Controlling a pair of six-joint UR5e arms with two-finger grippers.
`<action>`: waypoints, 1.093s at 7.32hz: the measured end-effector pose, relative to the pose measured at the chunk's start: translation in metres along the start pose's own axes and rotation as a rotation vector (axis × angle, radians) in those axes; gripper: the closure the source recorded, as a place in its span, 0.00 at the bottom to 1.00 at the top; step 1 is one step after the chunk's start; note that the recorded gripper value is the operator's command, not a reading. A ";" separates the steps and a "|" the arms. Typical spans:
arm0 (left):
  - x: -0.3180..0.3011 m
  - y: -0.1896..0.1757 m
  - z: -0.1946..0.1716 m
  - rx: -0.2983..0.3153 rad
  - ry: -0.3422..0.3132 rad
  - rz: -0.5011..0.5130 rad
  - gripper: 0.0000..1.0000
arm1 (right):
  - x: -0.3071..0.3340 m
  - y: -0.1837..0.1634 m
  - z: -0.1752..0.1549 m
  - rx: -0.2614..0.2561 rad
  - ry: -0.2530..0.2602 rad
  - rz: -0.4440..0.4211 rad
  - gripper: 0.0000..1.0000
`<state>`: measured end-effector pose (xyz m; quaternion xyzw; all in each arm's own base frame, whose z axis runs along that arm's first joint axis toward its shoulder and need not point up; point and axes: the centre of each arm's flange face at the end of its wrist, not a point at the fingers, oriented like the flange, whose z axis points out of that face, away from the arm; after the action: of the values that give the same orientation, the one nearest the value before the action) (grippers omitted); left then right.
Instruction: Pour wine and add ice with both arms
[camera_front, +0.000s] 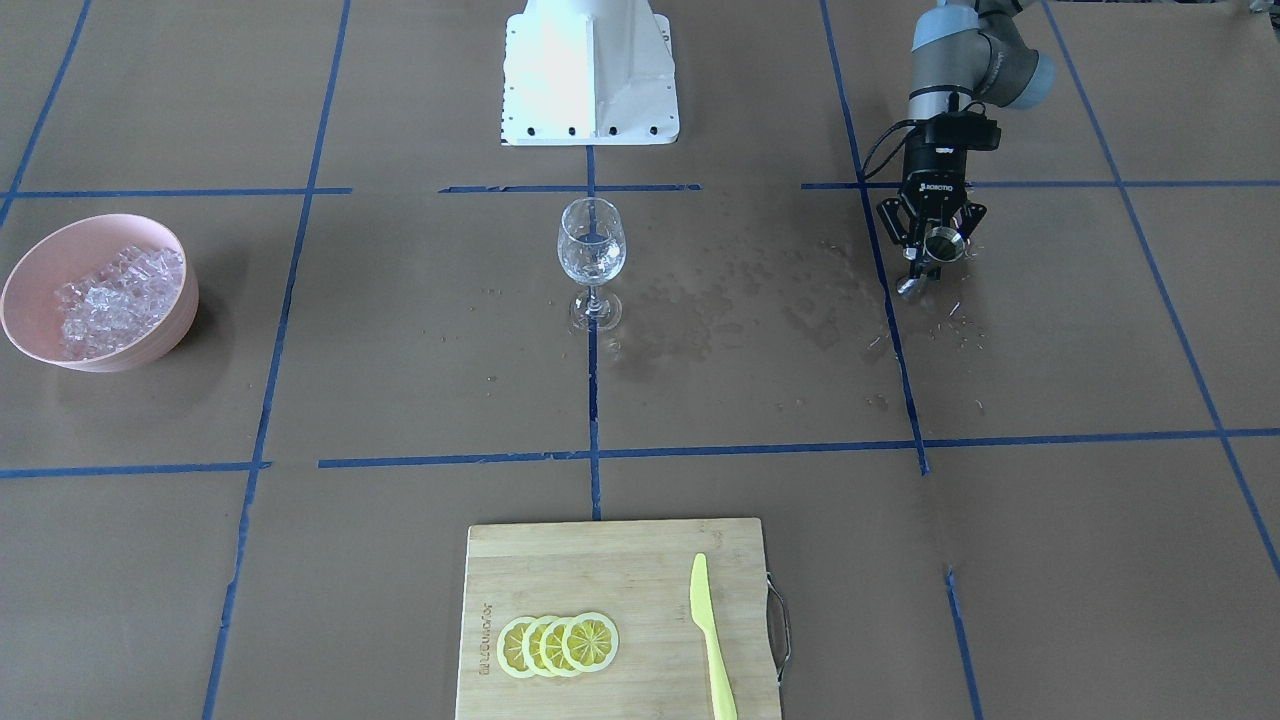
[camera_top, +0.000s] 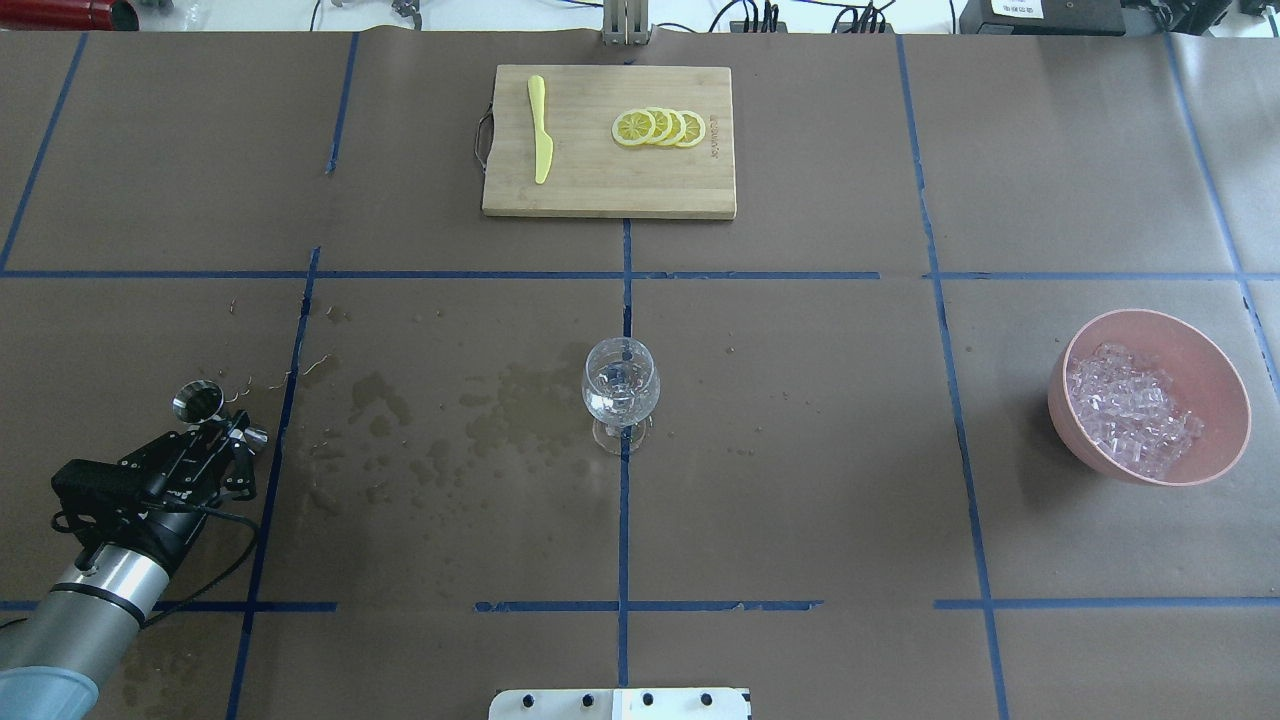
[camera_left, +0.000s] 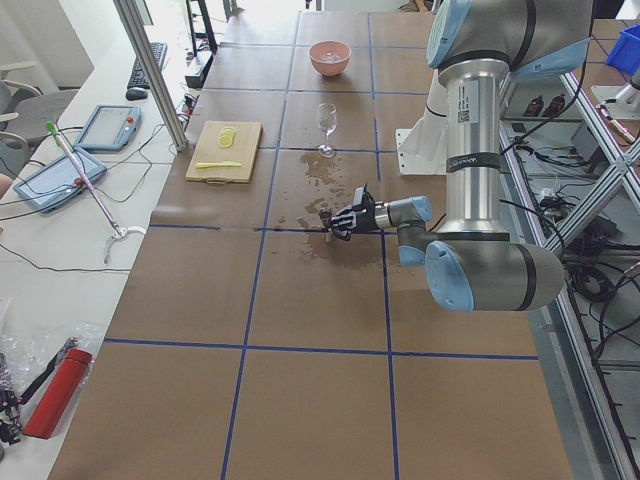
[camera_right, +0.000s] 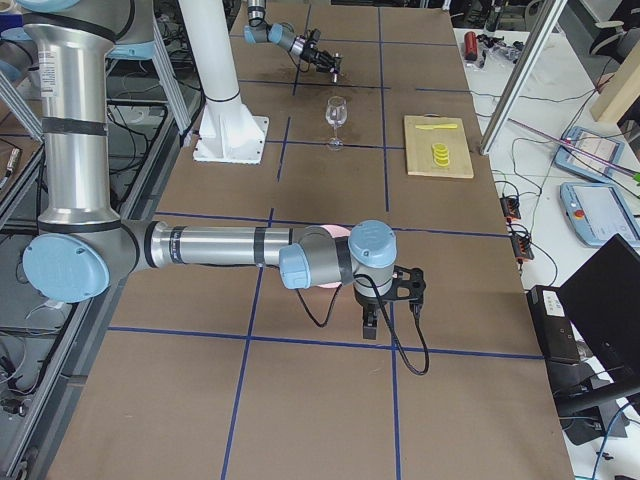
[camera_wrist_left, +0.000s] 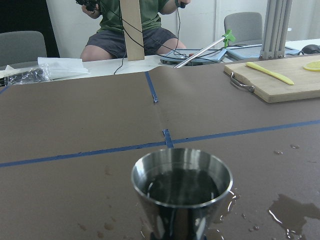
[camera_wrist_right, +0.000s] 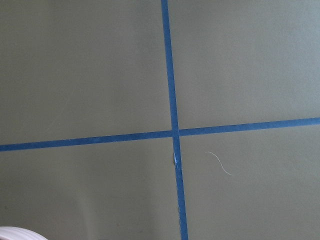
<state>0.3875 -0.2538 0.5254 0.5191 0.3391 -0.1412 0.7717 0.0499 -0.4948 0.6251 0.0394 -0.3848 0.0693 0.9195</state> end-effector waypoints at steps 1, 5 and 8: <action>0.009 -0.011 -0.001 0.011 0.009 -0.012 1.00 | 0.000 0.000 0.000 0.001 0.000 -0.001 0.00; 0.090 -0.068 0.004 0.090 0.077 -0.028 1.00 | -0.001 0.000 -0.001 0.001 -0.001 -0.002 0.00; 0.152 -0.115 -0.001 0.156 0.127 0.084 1.00 | 0.000 0.000 0.000 -0.001 -0.002 0.002 0.00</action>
<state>0.4325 -0.2811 0.3426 0.5993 0.3533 -0.1015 0.7111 0.0497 -0.4943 0.6254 0.0385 -0.3859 0.0700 0.9191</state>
